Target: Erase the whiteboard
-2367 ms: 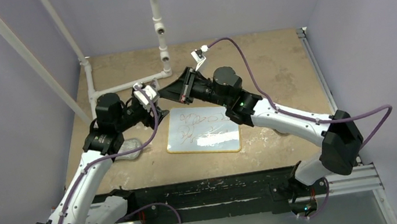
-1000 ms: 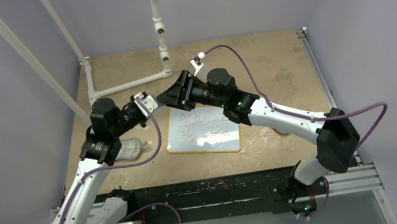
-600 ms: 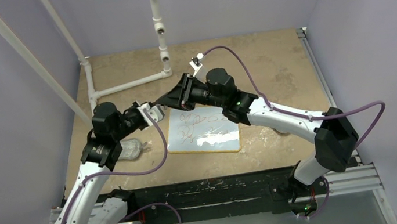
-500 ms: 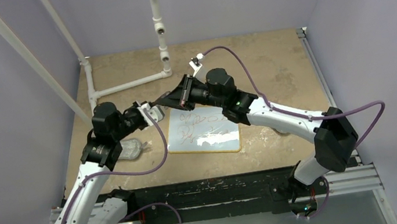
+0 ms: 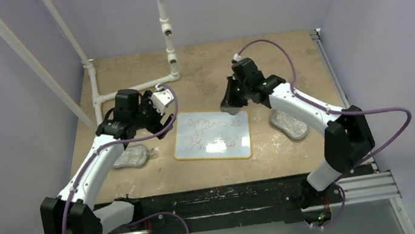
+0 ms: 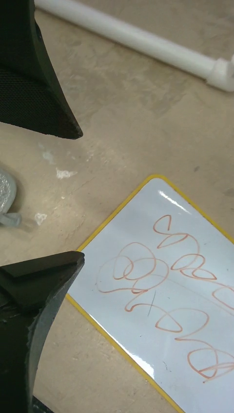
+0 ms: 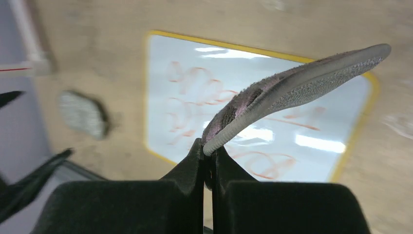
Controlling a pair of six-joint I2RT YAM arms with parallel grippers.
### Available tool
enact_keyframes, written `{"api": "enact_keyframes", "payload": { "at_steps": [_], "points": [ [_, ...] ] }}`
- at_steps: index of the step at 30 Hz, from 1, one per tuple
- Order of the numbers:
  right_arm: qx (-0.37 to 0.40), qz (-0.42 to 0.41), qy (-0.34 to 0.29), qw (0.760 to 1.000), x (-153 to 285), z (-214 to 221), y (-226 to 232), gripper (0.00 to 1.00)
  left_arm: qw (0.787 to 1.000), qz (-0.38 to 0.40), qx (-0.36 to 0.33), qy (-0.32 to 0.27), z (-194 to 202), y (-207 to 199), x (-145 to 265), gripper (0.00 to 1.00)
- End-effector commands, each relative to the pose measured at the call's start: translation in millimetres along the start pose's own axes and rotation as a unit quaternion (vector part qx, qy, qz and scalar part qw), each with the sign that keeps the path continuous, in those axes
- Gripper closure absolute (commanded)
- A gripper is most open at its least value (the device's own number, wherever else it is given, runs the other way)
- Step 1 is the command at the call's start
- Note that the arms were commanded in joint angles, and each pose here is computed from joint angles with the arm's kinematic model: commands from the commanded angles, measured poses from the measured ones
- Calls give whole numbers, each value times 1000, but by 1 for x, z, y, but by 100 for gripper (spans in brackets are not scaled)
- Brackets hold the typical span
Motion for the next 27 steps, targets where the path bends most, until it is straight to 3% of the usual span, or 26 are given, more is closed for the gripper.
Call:
{"api": "enact_keyframes", "payload": {
  "at_steps": [1,5,11,16,27],
  "points": [
    [84,148,68,983,23,21,-70,100,995,-12,89,46,17,-4,-10,15],
    [78,173,102,977,14,29,-96,100,988,23,136,75,41,-15,-35,15],
    [76,121,165,976,-38,37,-98,100,972,37,182,142,77,-19,-73,20],
    [72,73,175,979,-70,36,-92,100,961,44,208,178,97,-22,-93,26],
    [59,46,201,977,-103,54,-106,100,956,70,191,210,121,-25,-114,54]
  ]
}}
Point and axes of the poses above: each gripper's point midway between its finger pads, its own x axis back along the fingers, its own y axis along the line the jaws close on, z = x × y, the point moved 6 cm from there along x, back along the fingers, and after that the axes turned 2 degrees about -x, right-handed, at the moved point
